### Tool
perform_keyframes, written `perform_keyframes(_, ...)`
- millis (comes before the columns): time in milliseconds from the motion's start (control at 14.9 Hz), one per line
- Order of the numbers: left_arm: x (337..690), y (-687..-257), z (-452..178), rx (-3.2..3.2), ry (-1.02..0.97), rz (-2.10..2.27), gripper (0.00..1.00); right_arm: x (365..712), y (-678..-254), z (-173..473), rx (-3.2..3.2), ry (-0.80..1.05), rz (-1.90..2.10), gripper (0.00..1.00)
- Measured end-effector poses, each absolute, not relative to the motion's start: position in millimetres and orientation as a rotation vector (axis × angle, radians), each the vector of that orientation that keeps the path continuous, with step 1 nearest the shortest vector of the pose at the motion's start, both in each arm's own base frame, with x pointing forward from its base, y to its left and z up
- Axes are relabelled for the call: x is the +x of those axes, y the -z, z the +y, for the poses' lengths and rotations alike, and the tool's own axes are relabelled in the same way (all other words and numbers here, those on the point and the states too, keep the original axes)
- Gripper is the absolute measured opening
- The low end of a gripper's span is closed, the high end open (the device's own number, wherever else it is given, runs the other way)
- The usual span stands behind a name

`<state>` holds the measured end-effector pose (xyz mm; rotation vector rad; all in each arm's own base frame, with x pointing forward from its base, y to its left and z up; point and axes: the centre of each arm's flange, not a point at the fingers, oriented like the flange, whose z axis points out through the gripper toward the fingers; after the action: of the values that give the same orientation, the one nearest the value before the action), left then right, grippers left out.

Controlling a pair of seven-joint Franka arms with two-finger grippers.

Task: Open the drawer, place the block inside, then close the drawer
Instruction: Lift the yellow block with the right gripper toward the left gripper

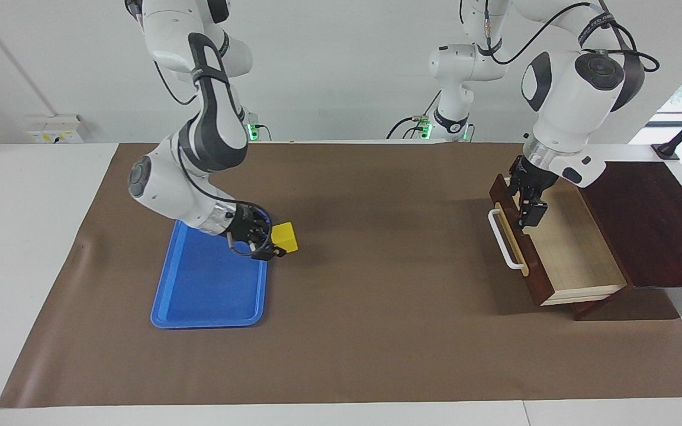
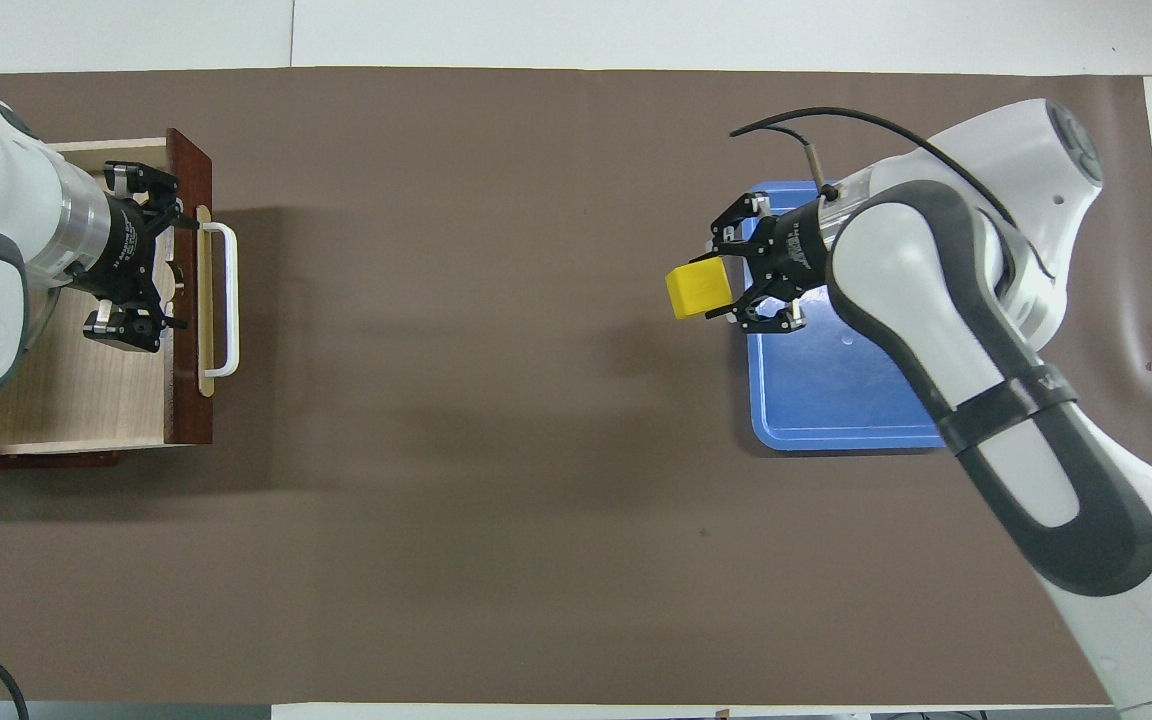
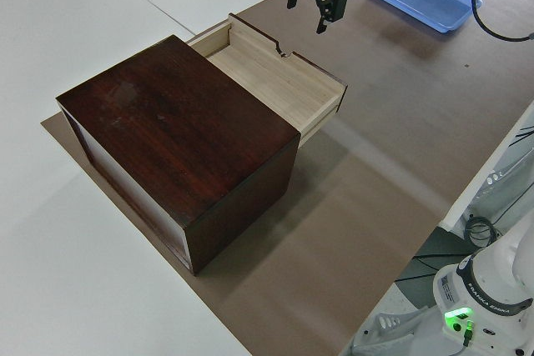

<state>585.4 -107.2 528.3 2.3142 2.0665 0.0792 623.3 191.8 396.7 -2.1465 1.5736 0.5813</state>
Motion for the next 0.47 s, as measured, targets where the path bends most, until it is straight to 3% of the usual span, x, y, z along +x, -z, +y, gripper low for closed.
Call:
perform_keyframes(202, 576.8, -528.7, -149.2, 2.281, -0.068, 2.084, 1.00, 605.7, -410.2, 269.2, -2.107, -0.576, 1.639, 0.56)
perform_keyframes(471, 558.5, -518.8, -215.9, 2.185, -0.043, 2.191, 1.00, 599.6, -430.1, 323.5, -2.023, -0.591, 1.728, 0.56)
